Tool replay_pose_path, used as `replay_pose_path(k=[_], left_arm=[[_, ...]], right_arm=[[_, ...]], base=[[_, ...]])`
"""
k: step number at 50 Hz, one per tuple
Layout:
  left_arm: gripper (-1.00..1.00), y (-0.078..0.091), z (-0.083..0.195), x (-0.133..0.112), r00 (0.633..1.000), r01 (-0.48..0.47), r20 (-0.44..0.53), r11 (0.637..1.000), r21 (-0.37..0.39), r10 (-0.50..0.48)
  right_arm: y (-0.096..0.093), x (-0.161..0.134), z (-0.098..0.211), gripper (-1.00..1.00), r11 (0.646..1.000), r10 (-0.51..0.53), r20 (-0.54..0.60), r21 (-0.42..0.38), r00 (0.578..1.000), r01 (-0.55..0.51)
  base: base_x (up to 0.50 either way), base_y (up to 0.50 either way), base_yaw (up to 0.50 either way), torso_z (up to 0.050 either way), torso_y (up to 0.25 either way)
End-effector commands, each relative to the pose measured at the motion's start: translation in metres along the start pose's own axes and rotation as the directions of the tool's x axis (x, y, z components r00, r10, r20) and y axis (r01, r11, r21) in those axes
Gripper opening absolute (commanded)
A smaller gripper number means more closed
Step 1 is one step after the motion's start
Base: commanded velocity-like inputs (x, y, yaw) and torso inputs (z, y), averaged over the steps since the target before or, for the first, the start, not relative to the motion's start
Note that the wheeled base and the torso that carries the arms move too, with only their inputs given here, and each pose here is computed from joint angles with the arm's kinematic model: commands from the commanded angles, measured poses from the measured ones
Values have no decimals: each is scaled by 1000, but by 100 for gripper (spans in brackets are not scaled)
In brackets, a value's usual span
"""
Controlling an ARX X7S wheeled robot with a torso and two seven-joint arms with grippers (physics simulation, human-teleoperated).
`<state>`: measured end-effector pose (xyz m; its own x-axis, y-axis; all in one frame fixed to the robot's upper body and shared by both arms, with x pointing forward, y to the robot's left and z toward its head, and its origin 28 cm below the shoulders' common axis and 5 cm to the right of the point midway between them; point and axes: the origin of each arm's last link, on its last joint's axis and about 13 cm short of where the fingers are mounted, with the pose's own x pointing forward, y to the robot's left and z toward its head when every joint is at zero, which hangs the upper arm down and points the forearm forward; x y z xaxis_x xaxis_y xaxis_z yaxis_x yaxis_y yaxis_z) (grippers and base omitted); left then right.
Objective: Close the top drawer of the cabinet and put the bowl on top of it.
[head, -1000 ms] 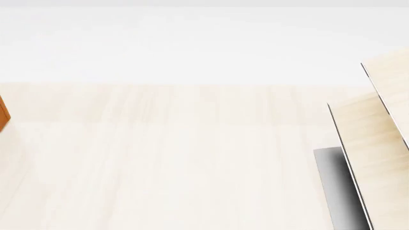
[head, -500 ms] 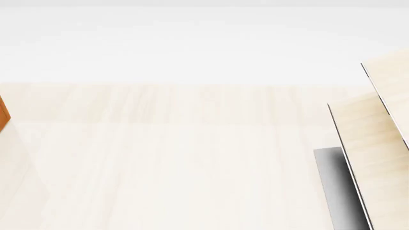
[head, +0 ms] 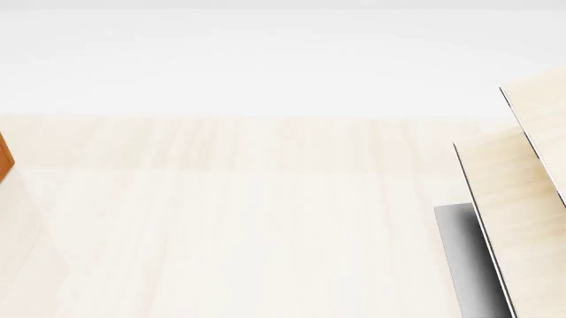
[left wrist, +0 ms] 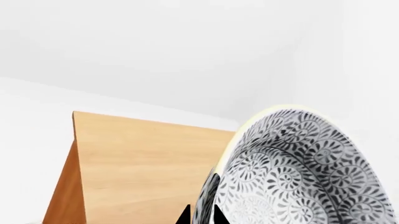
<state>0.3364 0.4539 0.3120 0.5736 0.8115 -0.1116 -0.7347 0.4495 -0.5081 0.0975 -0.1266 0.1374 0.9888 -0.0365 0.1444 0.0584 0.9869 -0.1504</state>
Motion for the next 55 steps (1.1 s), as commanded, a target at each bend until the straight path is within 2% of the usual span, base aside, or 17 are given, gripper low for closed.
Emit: replay_pose_path(k=[1,9,17,23,55], left_arm=[[-100,5,1,2,1000,-13,24,1000,-8,13],[-100,7,-13,5,1000,-16,4,1000,7,16],[-100,-1,-27,9,1000,-7,-17,999,39,8],[-100,5,-33,11,999,-18,-26,999,39,19],[-100,1,-15,4,1000,-4,-18,1000,26,4]], right_arm=[[1,1,0,100,1000,6,-1,-1,1000,-6],[2,0,0,100,1000,8,0,-5,1000,-8],[0,-1,0,100,1000,3,-4,-6,1000,-3],[1,1,-2,100,1000,6,-8,-6,1000,-6],[1,1,-3,100,1000,11,-9,-6,1000,-11]], base=[[0,0,0,0,0],[0,0,0,0,0],[0,0,0,0,0],[0,0,0,0,0],[0,0,0,0,0]])
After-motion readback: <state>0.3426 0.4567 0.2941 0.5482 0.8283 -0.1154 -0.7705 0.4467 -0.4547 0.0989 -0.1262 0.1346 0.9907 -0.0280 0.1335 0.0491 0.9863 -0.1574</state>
